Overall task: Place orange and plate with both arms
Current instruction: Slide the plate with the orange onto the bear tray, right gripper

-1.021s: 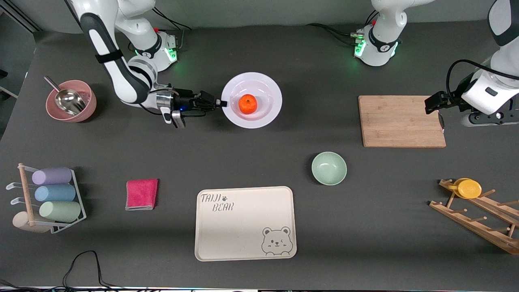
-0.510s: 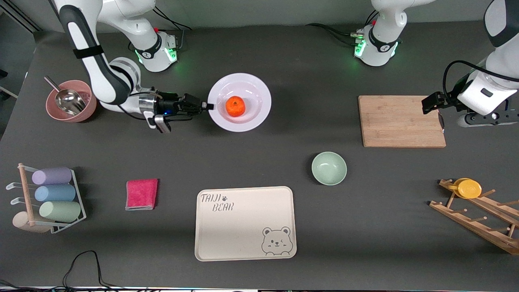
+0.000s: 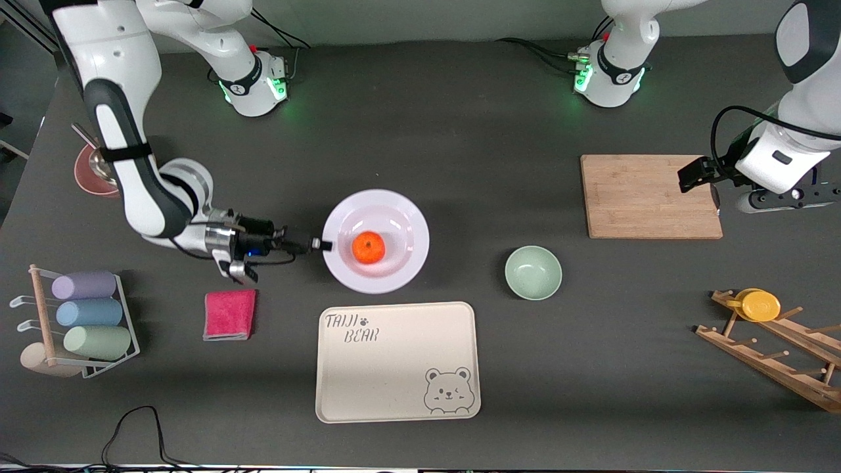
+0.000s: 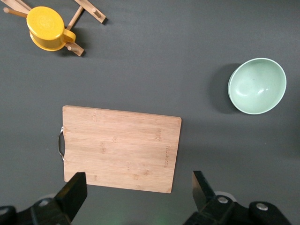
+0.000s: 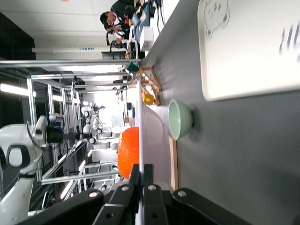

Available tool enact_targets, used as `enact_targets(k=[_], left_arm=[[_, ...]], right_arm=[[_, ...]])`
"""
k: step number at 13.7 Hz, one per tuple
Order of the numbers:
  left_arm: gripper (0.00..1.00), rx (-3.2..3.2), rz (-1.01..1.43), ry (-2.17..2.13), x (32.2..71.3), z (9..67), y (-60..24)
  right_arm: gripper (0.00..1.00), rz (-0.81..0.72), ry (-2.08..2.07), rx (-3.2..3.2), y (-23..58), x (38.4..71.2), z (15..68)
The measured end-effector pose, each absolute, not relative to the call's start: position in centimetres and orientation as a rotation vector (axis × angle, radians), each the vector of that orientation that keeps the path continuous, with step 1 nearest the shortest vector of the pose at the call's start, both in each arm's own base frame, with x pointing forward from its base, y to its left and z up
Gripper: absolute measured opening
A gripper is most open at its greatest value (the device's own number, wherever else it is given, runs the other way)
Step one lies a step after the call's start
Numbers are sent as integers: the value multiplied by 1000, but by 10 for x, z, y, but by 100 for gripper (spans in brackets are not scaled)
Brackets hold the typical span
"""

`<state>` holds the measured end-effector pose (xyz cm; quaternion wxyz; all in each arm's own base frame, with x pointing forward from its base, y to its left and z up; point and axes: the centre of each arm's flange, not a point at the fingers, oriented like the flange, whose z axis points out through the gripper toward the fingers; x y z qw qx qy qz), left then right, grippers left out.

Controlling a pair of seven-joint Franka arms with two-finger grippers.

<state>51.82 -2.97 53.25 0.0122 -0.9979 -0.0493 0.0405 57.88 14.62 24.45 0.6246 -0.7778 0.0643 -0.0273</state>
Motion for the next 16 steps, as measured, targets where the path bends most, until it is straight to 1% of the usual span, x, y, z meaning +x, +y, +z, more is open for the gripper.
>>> enact_targets(k=[5, 8, 11, 16], left_arm=[[100, -3110, 133, -157, 519, 530, -33], [100, -3110, 139, -153, 520, 528, -34], [100, -3111, 136, -153, 520, 528, -34], [100, -3111, 137, -153, 520, 528, -34]], right_arm=[[4, -86, 202, -1759, 140, 675, 246], [4, -121, 170, -1749, 146, 713, 248], [4, -129, 153, -1752, 151, 732, 221], [4, -138, 122, -1771, 153, 737, 163]])
